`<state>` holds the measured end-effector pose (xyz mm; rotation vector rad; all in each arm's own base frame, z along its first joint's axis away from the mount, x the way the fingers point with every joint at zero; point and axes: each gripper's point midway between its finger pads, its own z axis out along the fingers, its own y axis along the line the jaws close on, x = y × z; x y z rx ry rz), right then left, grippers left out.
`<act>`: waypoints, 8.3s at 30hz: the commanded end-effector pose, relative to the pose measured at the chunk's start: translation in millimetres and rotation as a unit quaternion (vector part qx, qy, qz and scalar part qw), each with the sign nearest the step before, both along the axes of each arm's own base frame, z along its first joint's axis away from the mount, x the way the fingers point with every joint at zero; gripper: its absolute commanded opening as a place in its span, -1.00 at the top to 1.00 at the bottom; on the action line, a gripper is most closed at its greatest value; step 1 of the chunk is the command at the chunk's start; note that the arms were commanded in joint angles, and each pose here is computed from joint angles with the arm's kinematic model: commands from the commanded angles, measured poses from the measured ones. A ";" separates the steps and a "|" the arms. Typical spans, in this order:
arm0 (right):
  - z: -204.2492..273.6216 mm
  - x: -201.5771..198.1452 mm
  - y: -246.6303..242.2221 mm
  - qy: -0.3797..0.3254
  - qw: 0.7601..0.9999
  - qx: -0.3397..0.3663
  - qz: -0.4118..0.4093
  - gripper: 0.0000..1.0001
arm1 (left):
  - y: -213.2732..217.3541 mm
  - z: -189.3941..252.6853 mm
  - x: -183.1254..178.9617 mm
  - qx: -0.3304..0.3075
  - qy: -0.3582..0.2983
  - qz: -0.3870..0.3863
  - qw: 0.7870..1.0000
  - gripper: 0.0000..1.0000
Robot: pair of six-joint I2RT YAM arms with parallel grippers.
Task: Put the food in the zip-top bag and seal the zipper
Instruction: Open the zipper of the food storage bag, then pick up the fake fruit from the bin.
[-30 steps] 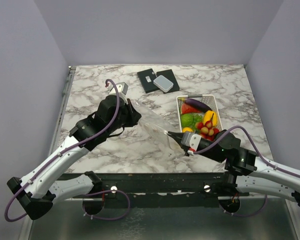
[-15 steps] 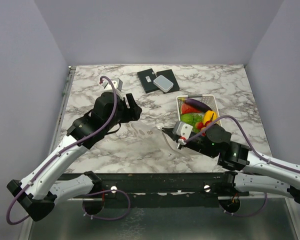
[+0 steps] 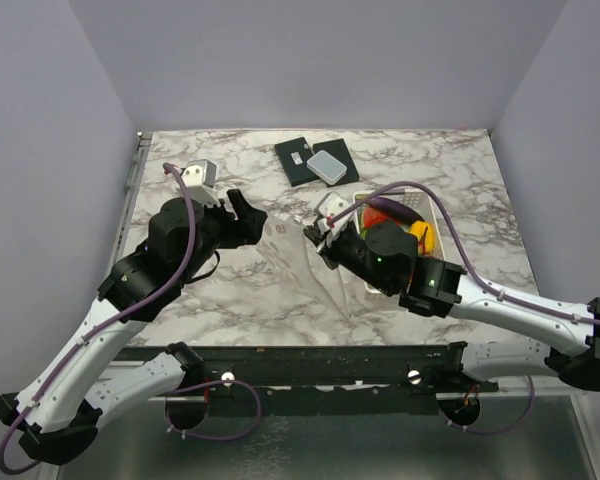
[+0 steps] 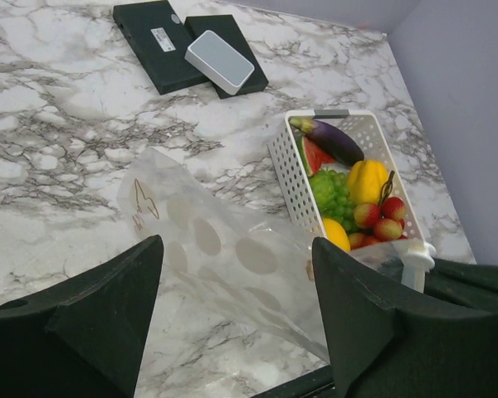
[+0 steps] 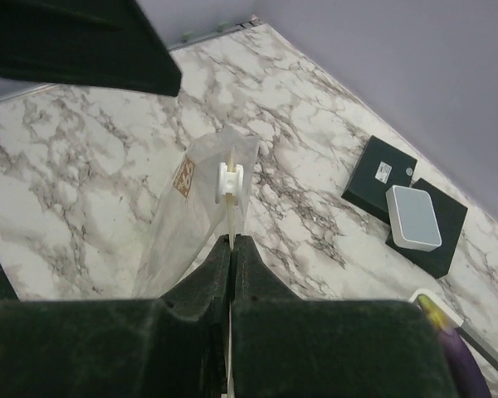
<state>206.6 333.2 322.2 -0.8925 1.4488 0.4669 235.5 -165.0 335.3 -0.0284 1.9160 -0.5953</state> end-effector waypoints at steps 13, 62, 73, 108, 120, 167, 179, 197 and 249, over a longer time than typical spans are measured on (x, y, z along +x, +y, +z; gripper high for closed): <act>28.6 61.2 32.3 0.051 0.982 0.033 -0.182 0.99 | -6.0 -2.9 -18.0 0.002 -0.008 -0.056 0.998 -0.51; -20.2 98.5 16.2 0.146 0.958 0.075 -0.235 0.82 | 23.0 -52.3 26.9 0.129 0.015 0.059 0.990 1.00; -35.4 81.7 14.5 0.206 0.953 0.121 -0.189 -0.18 | 11.7 -64.8 33.5 0.137 0.037 0.047 0.989 1.00; -134.8 94.2 62.8 0.316 0.919 0.095 -0.217 0.43 | 27.6 -53.9 46.9 0.120 0.011 0.121 0.985 1.00; -189.9 98.6 21.3 0.328 0.903 0.055 -0.272 0.89 | 51.9 -31.3 45.2 0.150 -0.020 0.157 0.976 1.00; -49.9 82.7 27.7 0.267 0.945 0.116 -0.149 -0.29 | 47.3 -76.3 58.0 0.217 0.009 0.150 0.965 1.00; -35.5 72.8 -59.8 0.207 0.942 0.073 -0.253 -0.42 | 47.4 -63.9 66.6 0.247 0.002 0.153 0.957 1.00; -86.2 48.8 -201.3 0.235 0.863 0.017 -0.448 -0.41 | 44.3 -90.4 64.5 0.259 0.011 0.134 0.956 1.00; -217.7 144.3 -298.5 0.352 0.736 -0.022 -0.578 0.26 | 35.7 -95.7 51.9 0.223 -0.002 0.093 0.970 1.00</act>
